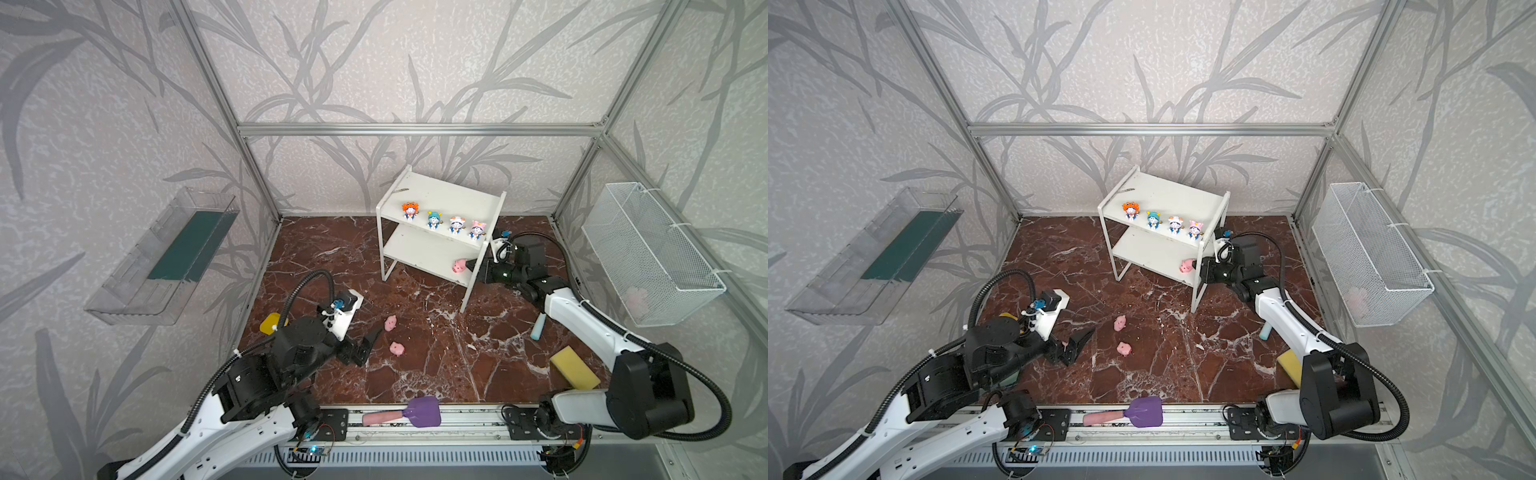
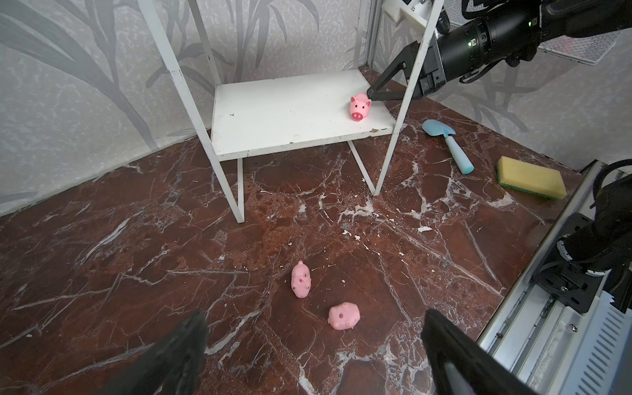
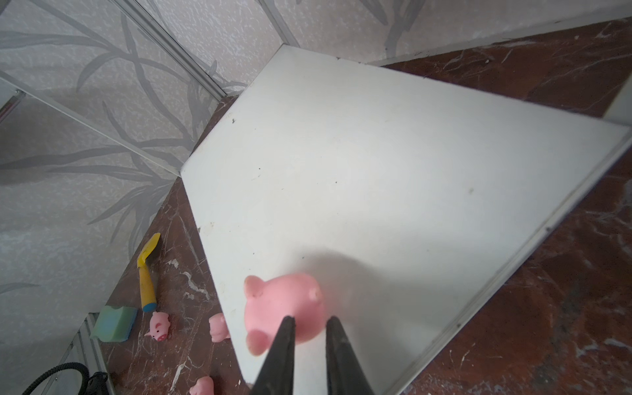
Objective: Place and organize the plastic toys onto the shelf
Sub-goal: 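Push the pig farther onto the shelf with the right gripper and release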
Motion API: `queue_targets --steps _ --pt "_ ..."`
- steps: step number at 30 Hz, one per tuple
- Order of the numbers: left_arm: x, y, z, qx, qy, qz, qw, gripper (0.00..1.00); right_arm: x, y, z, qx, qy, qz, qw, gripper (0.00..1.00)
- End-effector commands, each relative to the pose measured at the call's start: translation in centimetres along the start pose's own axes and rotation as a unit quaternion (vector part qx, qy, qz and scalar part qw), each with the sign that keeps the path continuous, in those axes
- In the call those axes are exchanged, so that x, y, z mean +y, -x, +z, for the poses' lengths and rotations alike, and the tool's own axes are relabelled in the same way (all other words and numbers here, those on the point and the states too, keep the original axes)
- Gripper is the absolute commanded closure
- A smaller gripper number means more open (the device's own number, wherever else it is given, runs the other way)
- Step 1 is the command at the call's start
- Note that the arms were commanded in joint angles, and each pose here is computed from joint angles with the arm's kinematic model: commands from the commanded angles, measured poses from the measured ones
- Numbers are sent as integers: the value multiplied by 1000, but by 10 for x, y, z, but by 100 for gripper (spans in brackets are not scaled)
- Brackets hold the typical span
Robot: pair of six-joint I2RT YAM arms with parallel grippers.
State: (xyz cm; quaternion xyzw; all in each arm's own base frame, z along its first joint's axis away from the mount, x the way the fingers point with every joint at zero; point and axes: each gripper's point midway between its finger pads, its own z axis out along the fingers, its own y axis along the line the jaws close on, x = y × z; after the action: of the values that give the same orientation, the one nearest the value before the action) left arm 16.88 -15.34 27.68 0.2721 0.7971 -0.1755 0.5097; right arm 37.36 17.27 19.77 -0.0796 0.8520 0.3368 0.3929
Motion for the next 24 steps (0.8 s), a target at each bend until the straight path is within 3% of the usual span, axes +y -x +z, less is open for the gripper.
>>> queue_targets --steps 1,24 --pt "2 -7 2 11 6 5 1000 1 1 8 2 -2 -6 -11 1000 81" --pt "2 -7 3 14 7 6 1000 1 -2 16 7 -8 -11 -18 1000 81"
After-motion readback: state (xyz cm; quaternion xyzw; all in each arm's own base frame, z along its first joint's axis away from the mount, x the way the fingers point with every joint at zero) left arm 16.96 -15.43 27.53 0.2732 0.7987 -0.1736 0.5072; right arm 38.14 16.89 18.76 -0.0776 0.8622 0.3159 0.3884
